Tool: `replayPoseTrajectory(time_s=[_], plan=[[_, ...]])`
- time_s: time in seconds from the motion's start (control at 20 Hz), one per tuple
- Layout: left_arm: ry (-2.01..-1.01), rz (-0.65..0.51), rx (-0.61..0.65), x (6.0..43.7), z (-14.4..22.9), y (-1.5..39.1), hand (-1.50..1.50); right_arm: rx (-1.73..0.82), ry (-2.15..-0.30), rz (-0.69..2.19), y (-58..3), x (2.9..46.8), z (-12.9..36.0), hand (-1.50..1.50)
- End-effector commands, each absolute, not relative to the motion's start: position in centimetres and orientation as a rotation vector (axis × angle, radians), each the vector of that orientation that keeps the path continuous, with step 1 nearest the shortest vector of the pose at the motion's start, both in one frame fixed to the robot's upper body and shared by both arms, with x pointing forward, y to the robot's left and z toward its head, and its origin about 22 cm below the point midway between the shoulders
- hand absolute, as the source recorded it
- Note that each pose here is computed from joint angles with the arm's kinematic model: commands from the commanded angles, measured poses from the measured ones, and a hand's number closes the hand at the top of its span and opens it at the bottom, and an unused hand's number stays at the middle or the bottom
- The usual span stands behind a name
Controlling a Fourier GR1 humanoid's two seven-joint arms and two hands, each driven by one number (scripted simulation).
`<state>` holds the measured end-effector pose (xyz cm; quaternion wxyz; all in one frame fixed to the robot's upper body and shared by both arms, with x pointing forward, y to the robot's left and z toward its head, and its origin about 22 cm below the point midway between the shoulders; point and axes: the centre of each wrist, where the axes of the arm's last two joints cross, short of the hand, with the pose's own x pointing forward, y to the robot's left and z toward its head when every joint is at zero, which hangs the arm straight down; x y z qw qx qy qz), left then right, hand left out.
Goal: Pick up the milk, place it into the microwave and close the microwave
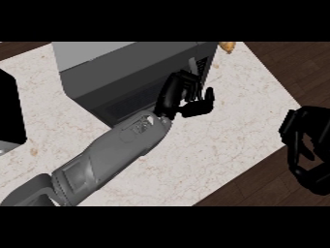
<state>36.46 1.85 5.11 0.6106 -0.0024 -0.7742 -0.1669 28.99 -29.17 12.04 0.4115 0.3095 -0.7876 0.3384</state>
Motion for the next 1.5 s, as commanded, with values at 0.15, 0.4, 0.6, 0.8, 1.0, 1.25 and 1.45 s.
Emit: replayPoseTrajectory(time_s=[0.15,0.4,0.6,0.8,1.0,1.25,1.45], plan=[[-1.858,-0.437,-0.090,36.0,7.4,-1.8,1.50,0.908,-1.981,0.904,-27.9,28.3,12.3,1.50],[-1.729,-0.286,0.038,36.7,5.8,-0.3,1.50,0.937,-1.803,1.002,-27.3,27.1,11.1,1.50],[-1.529,0.037,-0.222,36.7,7.4,0.4,1.50,0.987,-1.798,0.980,-26.3,26.2,10.7,1.50],[-1.459,0.146,-0.304,37.1,6.6,1.5,1.50,1.037,-1.748,0.925,-25.4,24.8,9.1,1.50],[-1.400,0.166,-0.370,37.0,5.1,2.3,1.50,1.045,-1.773,0.876,-24.5,23.6,8.7,1.50],[-1.381,0.150,-0.431,37.1,3.8,3.1,1.50,1.047,-1.772,0.828,-23.6,22.0,8.0,1.50],[-1.389,0.147,-0.472,36.9,2.4,4.3,1.50,1.043,-1.770,0.810,-22.9,20.8,7.7,1.50]])
